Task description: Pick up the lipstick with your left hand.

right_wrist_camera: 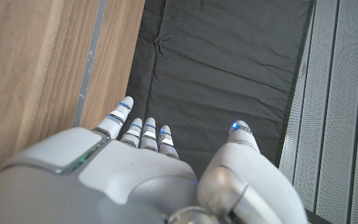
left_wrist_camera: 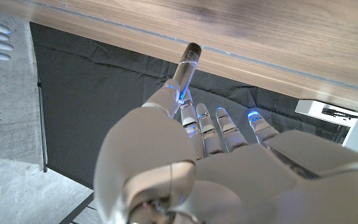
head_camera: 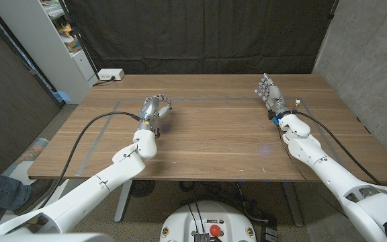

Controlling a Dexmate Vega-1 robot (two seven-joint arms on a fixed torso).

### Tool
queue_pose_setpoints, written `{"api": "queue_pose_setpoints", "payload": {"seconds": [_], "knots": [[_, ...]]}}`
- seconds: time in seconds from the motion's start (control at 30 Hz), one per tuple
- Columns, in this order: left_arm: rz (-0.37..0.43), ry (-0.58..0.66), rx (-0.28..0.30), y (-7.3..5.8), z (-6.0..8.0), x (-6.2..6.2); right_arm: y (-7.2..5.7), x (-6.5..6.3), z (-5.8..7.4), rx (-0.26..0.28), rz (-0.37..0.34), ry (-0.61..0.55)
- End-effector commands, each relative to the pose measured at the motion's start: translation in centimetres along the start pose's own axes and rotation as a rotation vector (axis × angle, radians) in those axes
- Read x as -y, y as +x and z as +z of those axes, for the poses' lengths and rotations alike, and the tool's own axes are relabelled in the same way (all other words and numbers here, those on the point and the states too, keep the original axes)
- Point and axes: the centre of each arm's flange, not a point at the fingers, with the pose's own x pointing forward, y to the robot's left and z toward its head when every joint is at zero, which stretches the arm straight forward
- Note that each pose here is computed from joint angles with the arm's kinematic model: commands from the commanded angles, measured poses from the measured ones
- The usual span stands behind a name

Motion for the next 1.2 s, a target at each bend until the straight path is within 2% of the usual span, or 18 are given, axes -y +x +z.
{"api": "queue_pose_setpoints", "payload": {"seconds": [0.03, 0.37, 0.8, 1.2], "knots": [[-0.007, -0.081, 0.007, 0.3, 0.0, -1.0, 0.3, -0.3, 0.5, 0.01, -0.001, -0.005], [-0.021, -0.137, 0.033, 0.6, 0.4, -1.8, 0.3, -0.6, 0.7, 0.013, -0.001, -0.009], [-0.003, -0.111, 0.065, 0.6, 1.1, -3.3, 0.2, -1.0, 1.1, 0.019, -0.001, -0.013], [0.008, -0.081, 0.099, 1.2, 1.7, -4.3, 0.3, -1.3, 1.1, 0.02, -0.002, -0.014]]}}
